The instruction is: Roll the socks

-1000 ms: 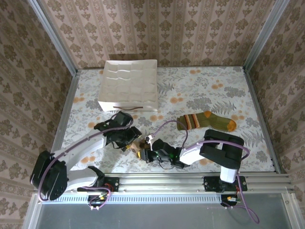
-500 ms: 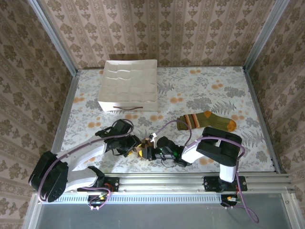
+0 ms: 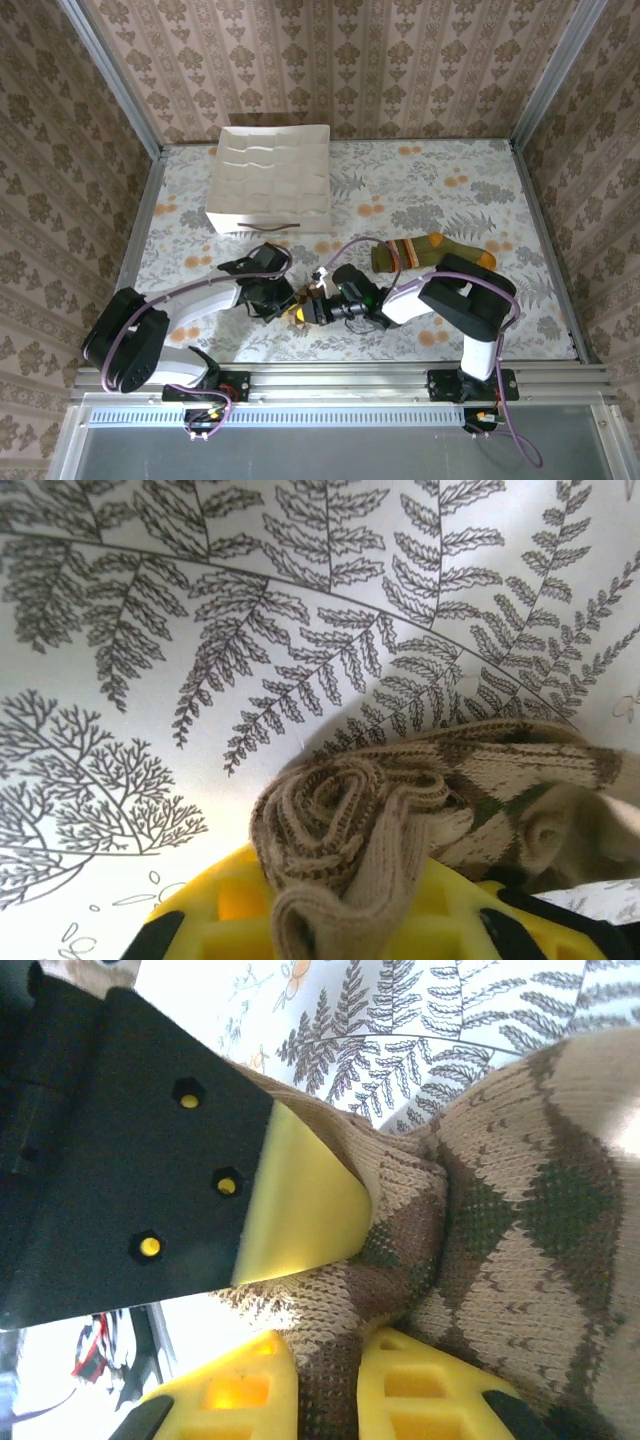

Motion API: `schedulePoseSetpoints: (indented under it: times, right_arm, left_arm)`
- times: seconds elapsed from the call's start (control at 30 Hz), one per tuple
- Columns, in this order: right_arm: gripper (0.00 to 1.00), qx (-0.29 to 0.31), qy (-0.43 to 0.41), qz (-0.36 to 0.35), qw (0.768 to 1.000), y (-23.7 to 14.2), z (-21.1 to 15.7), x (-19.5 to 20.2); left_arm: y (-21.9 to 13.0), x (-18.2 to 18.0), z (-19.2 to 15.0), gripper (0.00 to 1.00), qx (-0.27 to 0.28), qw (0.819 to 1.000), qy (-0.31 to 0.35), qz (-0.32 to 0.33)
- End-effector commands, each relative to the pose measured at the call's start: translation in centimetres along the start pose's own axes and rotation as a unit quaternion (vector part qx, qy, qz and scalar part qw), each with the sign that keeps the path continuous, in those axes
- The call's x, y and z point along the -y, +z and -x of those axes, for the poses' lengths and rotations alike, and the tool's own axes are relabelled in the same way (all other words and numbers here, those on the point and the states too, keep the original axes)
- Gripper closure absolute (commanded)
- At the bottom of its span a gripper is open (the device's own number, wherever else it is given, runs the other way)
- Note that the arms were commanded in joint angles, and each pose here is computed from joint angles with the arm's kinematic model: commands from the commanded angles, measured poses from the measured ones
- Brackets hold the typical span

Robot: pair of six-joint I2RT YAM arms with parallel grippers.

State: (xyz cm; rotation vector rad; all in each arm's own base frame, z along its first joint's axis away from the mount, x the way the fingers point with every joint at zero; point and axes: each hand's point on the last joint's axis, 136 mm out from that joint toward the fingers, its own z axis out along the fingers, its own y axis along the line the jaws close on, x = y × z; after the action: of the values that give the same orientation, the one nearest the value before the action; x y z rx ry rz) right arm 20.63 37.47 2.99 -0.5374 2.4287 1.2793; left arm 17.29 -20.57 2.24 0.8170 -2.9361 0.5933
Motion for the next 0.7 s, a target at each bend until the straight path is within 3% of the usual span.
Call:
schedulePoseSetpoints:
  times: [0.0,0.17,0.3,0.5,0.67]
  right_arm:
    - [0.73,-0.072,-0.055,-0.115,0.989,-2.4,-3.2,6.0]
    - [0.50,0.051,-0.112,-0.081,0.989,-6.1,0.2,1.0]
    - [0.49,0.096,-0.089,-0.071,0.989,-6.2,0.0,-1.1]
    - [0.48,0.100,-0.111,-0.085,0.985,-4.0,-0.4,-2.4]
    - [0.47,0.108,-0.130,-0.135,0.976,-4.4,0.3,-1.7]
  left_arm:
    - [0.4,-8.3,-2.2,1.00,-0.013,0.977,-0.071,0.202]
    - [0.3,-7.7,-2.4,1.00,-0.003,0.958,-0.097,0.269]
    - [0.5,-7.1,-2.3,1.00,-0.002,0.951,-0.107,0.289]
    - [1.2,-6.0,-2.0,1.00,-0.015,0.950,-0.082,0.302]
    - [1.5,-5.4,-1.8,1.00,-0.020,0.952,-0.073,0.297]
